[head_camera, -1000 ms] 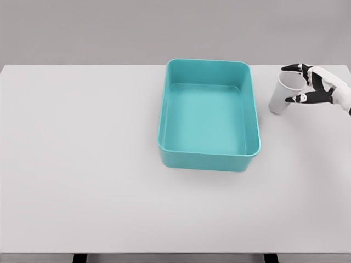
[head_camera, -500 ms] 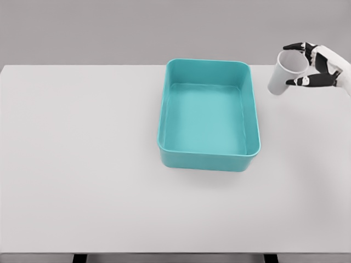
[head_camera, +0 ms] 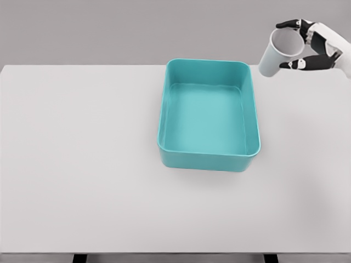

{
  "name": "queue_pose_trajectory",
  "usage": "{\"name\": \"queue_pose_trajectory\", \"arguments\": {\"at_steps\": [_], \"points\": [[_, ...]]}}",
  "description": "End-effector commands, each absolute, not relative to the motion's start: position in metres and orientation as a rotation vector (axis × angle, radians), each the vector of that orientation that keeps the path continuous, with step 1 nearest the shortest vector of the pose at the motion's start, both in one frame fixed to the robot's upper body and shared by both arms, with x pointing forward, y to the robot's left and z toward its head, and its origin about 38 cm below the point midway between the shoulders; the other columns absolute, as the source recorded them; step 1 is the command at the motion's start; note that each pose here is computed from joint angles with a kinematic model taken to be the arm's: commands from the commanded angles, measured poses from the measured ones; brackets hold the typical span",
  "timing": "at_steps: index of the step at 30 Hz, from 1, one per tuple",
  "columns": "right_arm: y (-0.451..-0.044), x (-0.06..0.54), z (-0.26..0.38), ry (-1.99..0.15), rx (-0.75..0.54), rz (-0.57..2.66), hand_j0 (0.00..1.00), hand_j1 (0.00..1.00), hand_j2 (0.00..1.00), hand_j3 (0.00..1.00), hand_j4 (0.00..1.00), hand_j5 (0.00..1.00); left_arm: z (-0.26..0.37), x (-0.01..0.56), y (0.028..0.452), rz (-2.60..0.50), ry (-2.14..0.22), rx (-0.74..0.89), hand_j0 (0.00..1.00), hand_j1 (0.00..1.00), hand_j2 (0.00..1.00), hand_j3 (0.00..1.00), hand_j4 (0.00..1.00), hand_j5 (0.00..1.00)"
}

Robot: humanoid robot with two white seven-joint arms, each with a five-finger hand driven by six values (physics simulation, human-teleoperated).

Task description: Put the paper cup into the basket with your right arm

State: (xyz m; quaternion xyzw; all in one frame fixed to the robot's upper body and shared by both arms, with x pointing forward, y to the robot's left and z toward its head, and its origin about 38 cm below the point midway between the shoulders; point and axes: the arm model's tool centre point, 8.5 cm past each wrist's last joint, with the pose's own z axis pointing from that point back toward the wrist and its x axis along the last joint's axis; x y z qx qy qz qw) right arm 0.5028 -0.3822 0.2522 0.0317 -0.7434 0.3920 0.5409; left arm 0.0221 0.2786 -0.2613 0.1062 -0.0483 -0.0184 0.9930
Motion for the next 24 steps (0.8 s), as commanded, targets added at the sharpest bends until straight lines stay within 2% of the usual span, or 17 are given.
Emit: {"name": "queue_pose_trajectory", "arguments": {"at_steps": [1,9,16,24], "points": [[-0.37,0.501,0.263,-1.803,0.097,0.96,0.78,0.78,0.78,0.78,0.78,0.78,-0.261,0.022,0.279,-0.037,-0.097,0.213,1.0,1.0,1.0,1.0,1.0,1.0],[-0.335,0.495,0.275,-1.85,0.16,1.046,0.79,0.79,0.79,0.79,0.79,0.79,-0.261,0.022,0.279,-0.037,-0.097,0.213,1.0,1.0,1.0,1.0,1.0,1.0],[-0.298,0.491,0.261,-1.81,0.192,1.174,0.8,0.8,0.8,0.8,0.8,0.8,-0.261,0.022,0.279,-0.037,-0.097,0.213,1.0,1.0,1.0,1.0,1.0,1.0],[-0.263,0.485,0.253,-1.777,0.169,1.35,0.79,0.79,0.79,0.79,0.79,0.79,-0.261,0.022,0.279,-0.037,-0.097,0.213,1.0,1.0,1.0,1.0,1.0,1.0]]}}
